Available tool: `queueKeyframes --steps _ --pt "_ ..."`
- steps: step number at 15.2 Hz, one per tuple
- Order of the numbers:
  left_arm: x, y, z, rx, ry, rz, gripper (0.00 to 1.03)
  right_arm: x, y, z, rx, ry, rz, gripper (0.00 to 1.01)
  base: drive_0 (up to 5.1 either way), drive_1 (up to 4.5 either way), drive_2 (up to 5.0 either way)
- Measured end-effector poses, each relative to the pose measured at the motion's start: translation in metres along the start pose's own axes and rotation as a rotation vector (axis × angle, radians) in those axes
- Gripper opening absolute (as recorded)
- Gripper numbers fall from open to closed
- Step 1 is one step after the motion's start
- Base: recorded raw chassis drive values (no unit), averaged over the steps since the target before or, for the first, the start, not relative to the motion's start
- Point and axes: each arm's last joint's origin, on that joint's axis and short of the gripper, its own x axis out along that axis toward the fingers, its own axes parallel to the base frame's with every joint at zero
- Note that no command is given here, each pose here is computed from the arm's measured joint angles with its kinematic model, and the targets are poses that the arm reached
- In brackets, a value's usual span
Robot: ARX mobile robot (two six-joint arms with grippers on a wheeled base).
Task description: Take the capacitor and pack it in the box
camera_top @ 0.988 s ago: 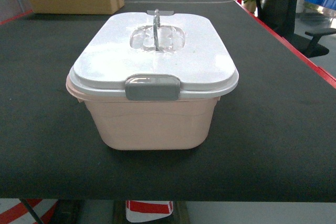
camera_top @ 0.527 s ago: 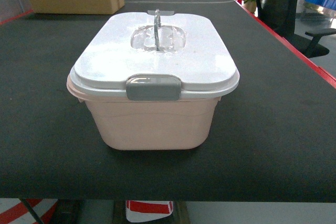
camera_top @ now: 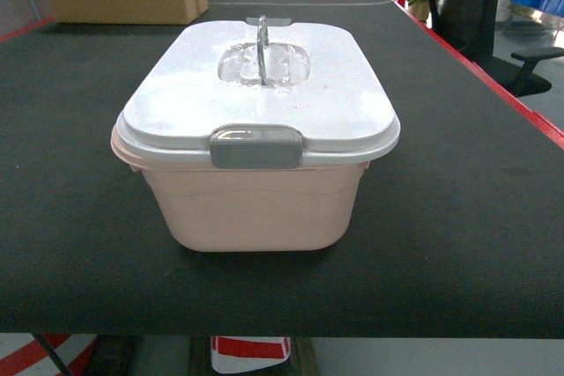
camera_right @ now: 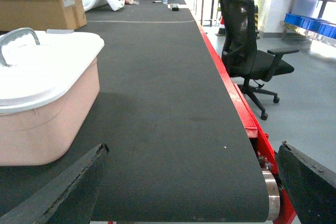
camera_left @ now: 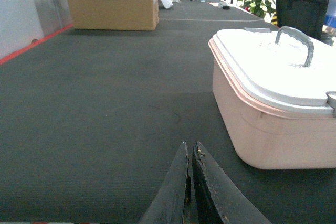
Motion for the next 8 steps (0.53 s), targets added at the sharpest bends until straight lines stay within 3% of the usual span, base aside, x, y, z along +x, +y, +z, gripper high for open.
queueKeyframes --steps 2,8 --pt "0.0000 0.0000 0.0010 -0.002 -0.010 -0.002 0.05 0.0000 0.0000 -0.0001 0.000 0.001 0.000 0.98 0.0 0.00 0.0" --pt "0.0000 -0.0001 0.0006 -0.002 -0.006 -0.002 0.74 0.0000 0.0000 0.0000 0.000 0.000 0.000 0.98 0.0 0.00 0.0"
